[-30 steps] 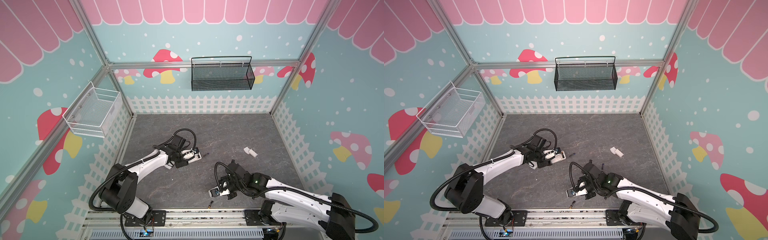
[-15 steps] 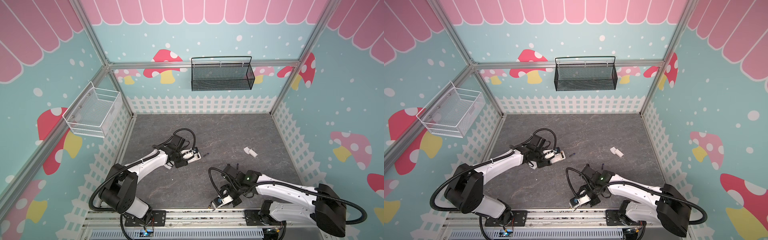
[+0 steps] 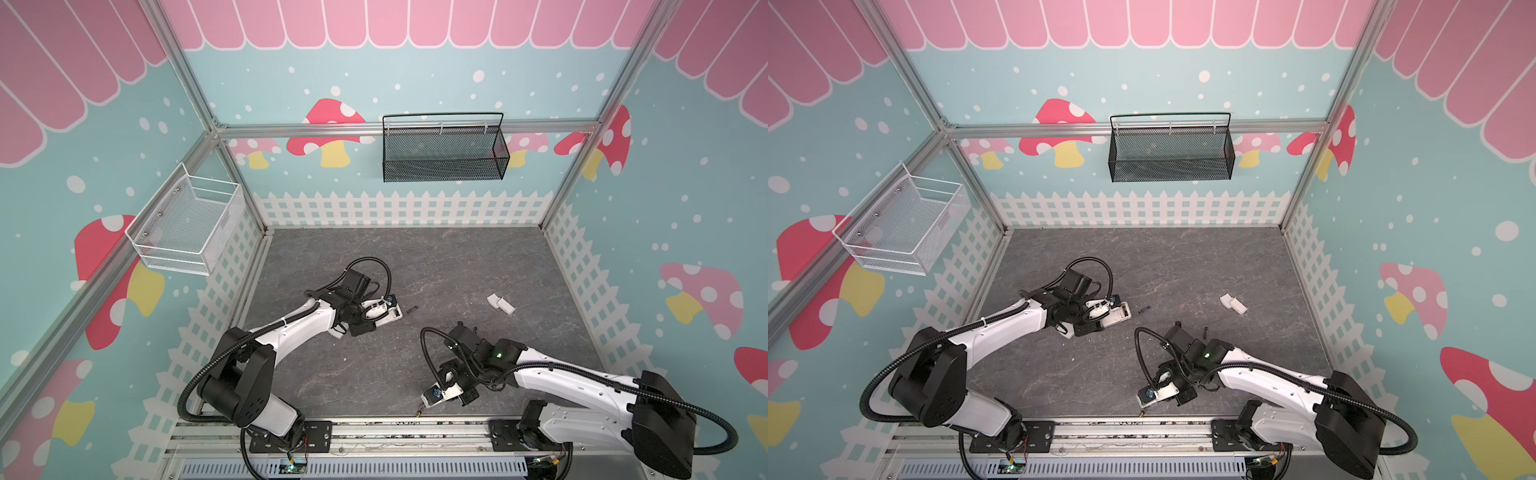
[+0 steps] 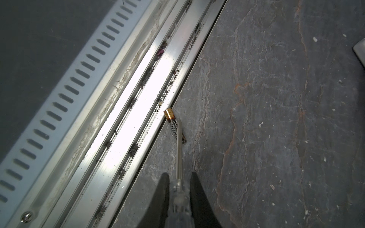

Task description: Unload the batteries from the remote control

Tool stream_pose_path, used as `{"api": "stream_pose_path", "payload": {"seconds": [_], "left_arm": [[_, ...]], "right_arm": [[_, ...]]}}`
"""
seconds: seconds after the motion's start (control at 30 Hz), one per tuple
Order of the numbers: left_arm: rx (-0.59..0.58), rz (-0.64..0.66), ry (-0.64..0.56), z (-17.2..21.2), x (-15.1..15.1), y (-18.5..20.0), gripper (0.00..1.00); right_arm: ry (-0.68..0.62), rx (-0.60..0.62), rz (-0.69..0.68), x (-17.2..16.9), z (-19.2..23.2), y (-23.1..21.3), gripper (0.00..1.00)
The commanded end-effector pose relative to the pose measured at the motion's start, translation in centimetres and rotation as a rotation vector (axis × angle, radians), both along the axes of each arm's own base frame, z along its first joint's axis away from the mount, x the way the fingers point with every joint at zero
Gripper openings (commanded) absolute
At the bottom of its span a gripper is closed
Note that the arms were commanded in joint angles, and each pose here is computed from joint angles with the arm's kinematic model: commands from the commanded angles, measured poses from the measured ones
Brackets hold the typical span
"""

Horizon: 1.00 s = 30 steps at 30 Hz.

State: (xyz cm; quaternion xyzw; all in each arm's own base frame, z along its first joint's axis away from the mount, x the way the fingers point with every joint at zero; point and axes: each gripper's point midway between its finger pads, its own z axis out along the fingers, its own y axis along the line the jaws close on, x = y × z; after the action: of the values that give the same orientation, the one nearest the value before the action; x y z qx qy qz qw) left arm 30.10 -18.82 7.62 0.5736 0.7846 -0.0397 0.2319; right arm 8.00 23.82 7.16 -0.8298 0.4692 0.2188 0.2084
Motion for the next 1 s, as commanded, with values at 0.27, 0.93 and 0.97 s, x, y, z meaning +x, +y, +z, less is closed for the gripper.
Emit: {"api": "stream_pose_path", "payload": {"seconds": [0.27, 0.93, 0.97], "left_arm": [[-0.019, -0.005, 0.017, 0.0, -0.2, -0.1, 0.23], [-0.018, -0.003, 0.018, 0.1, -0.2, 0.0, 0.23], [-0.018, -0.005, 0.017, 0.1, -0.3, -0.1, 0.23]], "right_arm": [[0.087, 0.094, 0.042, -1.8, 2.0, 0.1, 0.00], [-0.016, 0.000, -0.010, -0.3, -1.0, -1.5, 0.00], [-0.027, 0.000, -0.015, 0.0, -1.0, -1.4, 0.00]]}}
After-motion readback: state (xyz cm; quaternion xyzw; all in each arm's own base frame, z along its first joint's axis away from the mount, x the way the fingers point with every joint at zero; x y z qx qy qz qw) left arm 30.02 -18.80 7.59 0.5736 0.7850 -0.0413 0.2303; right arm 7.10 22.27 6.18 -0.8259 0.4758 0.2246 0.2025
